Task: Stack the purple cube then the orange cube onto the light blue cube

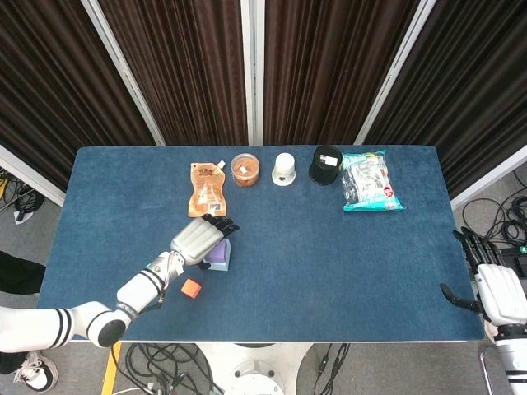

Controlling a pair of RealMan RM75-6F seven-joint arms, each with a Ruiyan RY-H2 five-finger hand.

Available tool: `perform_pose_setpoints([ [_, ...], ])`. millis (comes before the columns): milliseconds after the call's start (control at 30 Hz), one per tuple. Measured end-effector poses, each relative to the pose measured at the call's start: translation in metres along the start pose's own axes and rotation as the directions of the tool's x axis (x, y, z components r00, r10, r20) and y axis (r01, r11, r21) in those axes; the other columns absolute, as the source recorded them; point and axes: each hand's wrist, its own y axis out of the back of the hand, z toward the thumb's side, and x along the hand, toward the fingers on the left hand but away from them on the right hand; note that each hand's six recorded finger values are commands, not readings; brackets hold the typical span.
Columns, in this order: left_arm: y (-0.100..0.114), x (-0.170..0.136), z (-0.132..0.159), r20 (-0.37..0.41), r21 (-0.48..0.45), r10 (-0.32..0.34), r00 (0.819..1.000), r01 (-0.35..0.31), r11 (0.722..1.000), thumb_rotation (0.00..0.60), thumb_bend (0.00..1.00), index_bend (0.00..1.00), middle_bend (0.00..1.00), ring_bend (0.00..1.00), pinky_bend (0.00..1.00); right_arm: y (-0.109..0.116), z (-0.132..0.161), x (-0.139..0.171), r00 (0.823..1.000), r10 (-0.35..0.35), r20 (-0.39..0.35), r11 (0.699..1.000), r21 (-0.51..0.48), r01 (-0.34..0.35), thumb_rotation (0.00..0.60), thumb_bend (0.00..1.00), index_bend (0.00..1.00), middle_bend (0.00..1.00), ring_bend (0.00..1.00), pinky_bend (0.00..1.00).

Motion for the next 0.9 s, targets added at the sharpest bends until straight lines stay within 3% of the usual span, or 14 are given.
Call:
perform_pose_setpoints([
  [133,0.003,-0.008,-0.007,-0.024,0.001,0.002,1.0,-0.002,1.0,0.6,0.15,0.15,0.22,0.17,0.23,0.001,-0.001,0.0,1.0,-0.002,0.003,1.0,-0.007,0.002,0.6,0.18,0.0,0.0,0.0,0.0],
  [267,-0.002,-0.029,-0.033,-0.107,-0.008,-0.041,0.993,0.041,0.999,0.6,0.14,0.15,0.22,0.17,0.23,0.004,-0.003,0.001,1.0,-0.006,0.005,1.0,-0.02,0.006,0.6,0.18,0.0,0.0,0.0,0.0],
  [333,-0.007,-0.044,-0.052,-0.166,-0.019,-0.072,0.984,0.07,0.997,0.6,0.14,0.15,0.23,0.17,0.23,0.006,-0.004,0.001,1.0,-0.007,0.005,1.0,-0.026,0.008,0.6,0.18,0.0,0.0,0.0,0.0],
  [467,-0.019,-0.086,-0.094,-0.304,-0.067,-0.115,0.946,0.1,0.993,0.6,0.14,0.15,0.27,0.17,0.23,0.01,-0.006,0.002,1.0,-0.014,0.004,0.999,-0.039,0.014,0.6,0.18,0.0,0.0,0.0,0.0],
  [567,-0.028,-0.11,-0.107,-0.351,-0.094,-0.117,0.929,0.089,0.992,0.6,0.14,0.18,0.31,0.18,0.24,0.01,-0.007,0.001,1.0,-0.012,0.007,0.999,-0.038,0.013,0.6,0.18,0.0,0.0,0.0,0.0],
  [733,-0.041,-0.138,-0.109,-0.357,-0.101,-0.076,0.931,0.043,0.994,0.6,0.14,0.25,0.39,0.22,0.26,0.007,-0.006,0.0,1.0,-0.001,0.007,1.0,-0.026,0.001,0.6,0.18,0.0,0.0,0.0,0.0],
  [900,-0.07,-0.165,-0.091,-0.359,-0.227,-0.047,0.932,-0.039,0.973,0.6,0.12,0.26,0.42,0.24,0.27,0.001,-0.002,-0.001,1.0,0.014,0.003,1.0,-0.007,-0.014,0.6,0.18,0.0,0.01,0.0,0.0],
])
